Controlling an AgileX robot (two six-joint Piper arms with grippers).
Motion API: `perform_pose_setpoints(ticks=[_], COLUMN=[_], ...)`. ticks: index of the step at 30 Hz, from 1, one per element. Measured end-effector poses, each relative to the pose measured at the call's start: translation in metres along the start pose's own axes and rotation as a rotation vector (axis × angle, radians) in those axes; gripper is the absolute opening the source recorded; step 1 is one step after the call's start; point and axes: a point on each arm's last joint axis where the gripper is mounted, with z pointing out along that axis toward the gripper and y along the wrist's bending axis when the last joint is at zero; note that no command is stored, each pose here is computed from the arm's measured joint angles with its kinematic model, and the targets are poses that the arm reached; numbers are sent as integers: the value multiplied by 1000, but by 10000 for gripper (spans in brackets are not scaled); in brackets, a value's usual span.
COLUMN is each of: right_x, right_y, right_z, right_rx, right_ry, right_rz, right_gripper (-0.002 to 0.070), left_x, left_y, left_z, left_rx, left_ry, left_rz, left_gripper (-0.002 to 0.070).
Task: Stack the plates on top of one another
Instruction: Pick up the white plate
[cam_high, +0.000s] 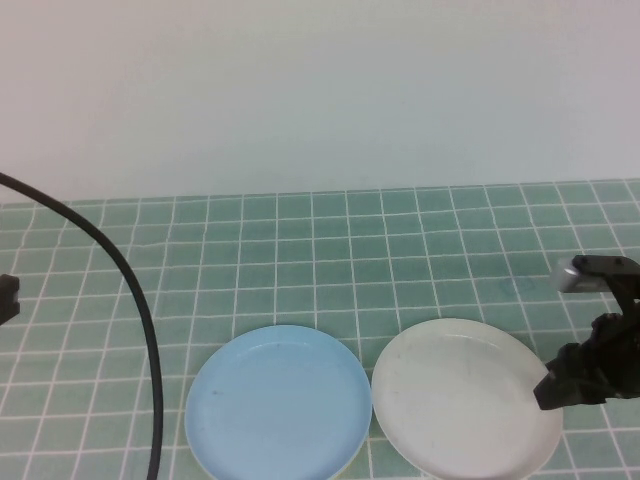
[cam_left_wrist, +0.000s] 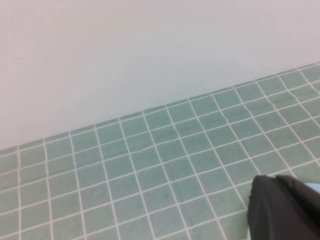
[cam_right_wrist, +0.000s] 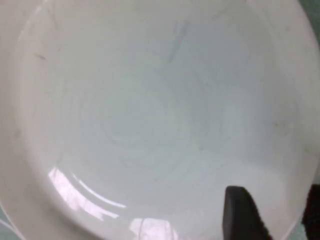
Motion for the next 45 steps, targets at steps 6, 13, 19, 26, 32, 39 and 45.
perform_pose_setpoints(ticks=[6, 13, 19, 26, 32, 39, 45], right_x=[-3, -3, -3, -2, -2, -2, -3], right_y=[5, 1, -2, -2, -2, -2, -4], right_z=[4, 4, 4, 4, 4, 4, 4], right_rx=[23, 65, 90, 94, 96, 99, 113], right_ry=[-3, 7, 21, 25, 27, 27, 19], right_rz=[-23, -66, -99, -106, -110, -112, -121], right_gripper=[248, 92, 60, 102, 162, 36, 12], left_x=[0, 1, 1, 1, 1, 1, 1], left_y=[1, 1, 1, 1, 1, 1, 1], left_z=[0, 0, 1, 1, 1, 1, 1], left_rx=[-15, -14, -13, -13, -13, -12, -12], left_ry=[3, 11, 14, 16, 16, 14, 14], left_rz=[2, 0, 0, -2, -2, -3, -3], left_gripper=[0, -1, -1, -1, -1, -1, -1])
